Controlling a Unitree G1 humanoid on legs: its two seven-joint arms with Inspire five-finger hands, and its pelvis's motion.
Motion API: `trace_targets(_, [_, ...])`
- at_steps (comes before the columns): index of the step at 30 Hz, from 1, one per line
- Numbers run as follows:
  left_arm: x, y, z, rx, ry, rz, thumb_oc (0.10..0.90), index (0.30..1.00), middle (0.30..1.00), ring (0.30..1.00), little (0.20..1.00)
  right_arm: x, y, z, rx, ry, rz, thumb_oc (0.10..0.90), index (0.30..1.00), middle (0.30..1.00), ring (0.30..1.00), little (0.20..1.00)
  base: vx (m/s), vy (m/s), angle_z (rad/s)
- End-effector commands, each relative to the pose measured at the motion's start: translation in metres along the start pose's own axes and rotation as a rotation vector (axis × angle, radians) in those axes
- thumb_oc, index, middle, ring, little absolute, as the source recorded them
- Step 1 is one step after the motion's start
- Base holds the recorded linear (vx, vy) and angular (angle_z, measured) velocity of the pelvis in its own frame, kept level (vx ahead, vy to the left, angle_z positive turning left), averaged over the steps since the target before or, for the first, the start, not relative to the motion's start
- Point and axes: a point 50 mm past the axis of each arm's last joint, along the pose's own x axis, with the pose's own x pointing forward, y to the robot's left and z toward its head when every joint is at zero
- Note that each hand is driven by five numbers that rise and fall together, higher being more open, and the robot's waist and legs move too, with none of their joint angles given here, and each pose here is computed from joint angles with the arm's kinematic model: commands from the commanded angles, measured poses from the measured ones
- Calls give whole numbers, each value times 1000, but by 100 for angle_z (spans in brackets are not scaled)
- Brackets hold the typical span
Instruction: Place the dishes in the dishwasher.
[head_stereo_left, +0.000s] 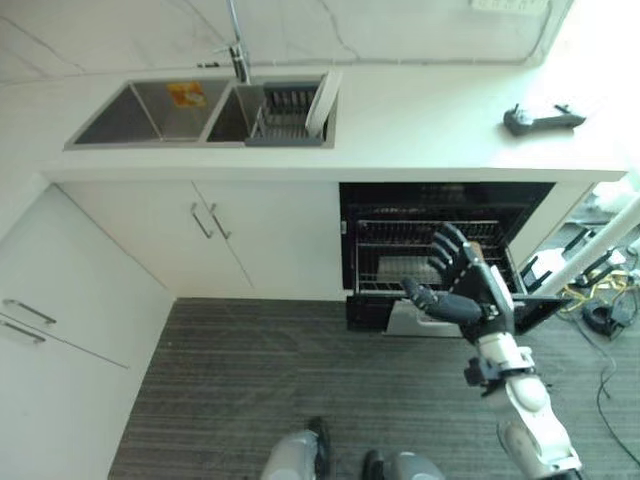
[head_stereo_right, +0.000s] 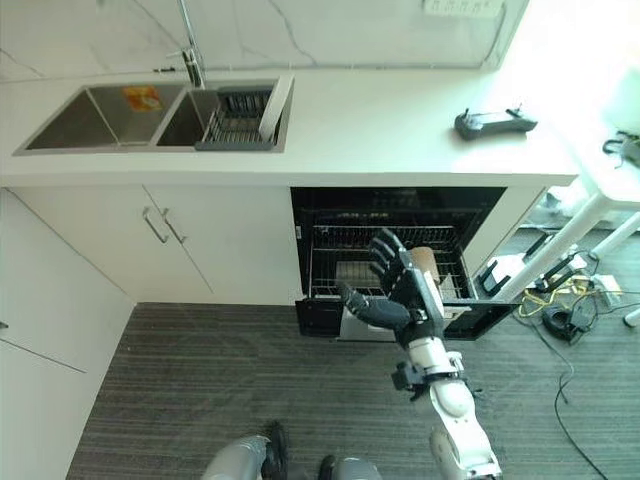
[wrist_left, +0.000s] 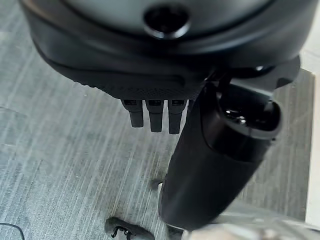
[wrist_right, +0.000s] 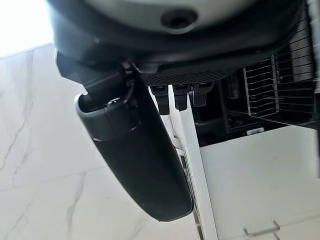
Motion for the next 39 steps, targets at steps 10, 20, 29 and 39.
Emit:
trace_targets(10, [1,-16,45,249,-89,-238,800,900,900,900,900,12,-5,73,-1,-370,-35,800,900,900,900,900,268,500,-5])
trace_targets(20, [3,10,9,143,58,-91,800,900,900,900,900,20,3,76,30,-413,40,800,900,900,900,900,109,57,-47])
trace_targets(29, [3,-5,1,111,65,-50,800,900,900,900,900,23,10,80,14,-416,50,800,900,900,900,900,118,-291,0])
trace_targets(39, [0,1,-19,110,125,35,800,900,900,900,900,26,21,80,-14,-436,59,800,900,900,900,900,155,-58,-16])
